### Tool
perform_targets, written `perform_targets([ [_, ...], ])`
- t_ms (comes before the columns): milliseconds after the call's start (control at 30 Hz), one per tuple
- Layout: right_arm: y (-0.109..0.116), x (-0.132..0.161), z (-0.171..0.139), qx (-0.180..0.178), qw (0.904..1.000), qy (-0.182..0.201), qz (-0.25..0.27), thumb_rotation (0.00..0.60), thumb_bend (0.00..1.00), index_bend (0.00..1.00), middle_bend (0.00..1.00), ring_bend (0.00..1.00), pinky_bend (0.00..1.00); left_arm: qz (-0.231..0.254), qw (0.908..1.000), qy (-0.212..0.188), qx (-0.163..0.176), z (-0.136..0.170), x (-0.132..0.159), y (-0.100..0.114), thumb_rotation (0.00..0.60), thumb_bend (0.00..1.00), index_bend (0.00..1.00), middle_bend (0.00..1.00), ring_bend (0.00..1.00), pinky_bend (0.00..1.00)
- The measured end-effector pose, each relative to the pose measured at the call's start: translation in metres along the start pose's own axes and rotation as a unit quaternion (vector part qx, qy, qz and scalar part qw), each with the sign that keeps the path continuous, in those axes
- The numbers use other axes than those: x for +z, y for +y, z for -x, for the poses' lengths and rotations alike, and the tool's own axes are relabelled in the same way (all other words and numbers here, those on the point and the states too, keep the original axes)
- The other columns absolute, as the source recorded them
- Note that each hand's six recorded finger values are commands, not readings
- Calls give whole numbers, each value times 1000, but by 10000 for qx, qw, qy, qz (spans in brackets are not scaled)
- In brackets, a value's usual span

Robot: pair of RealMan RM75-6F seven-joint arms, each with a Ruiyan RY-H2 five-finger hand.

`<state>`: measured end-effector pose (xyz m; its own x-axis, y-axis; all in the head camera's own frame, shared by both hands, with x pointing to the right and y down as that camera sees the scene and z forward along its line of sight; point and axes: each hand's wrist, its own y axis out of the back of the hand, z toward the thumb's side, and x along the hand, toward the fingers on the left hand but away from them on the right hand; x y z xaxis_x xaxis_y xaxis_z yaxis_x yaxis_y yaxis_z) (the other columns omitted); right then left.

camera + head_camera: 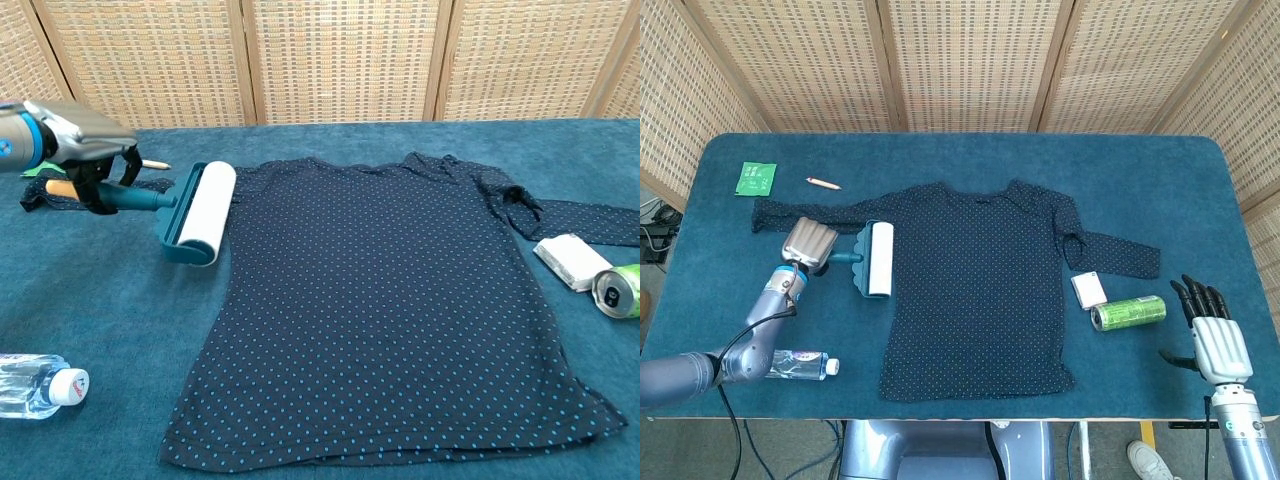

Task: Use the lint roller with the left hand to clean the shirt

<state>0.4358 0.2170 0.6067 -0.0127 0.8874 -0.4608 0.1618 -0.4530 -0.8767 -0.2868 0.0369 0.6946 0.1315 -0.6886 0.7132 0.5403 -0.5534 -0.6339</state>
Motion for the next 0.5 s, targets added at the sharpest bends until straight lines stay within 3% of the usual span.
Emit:
perform_targets([
  [500, -3, -6, 4, 82, 9999, -93, 38, 600, 54, 0, 0, 0, 0, -307, 9994, -170, 17, -10, 31, 43, 600, 1000, 883, 860, 674, 558],
])
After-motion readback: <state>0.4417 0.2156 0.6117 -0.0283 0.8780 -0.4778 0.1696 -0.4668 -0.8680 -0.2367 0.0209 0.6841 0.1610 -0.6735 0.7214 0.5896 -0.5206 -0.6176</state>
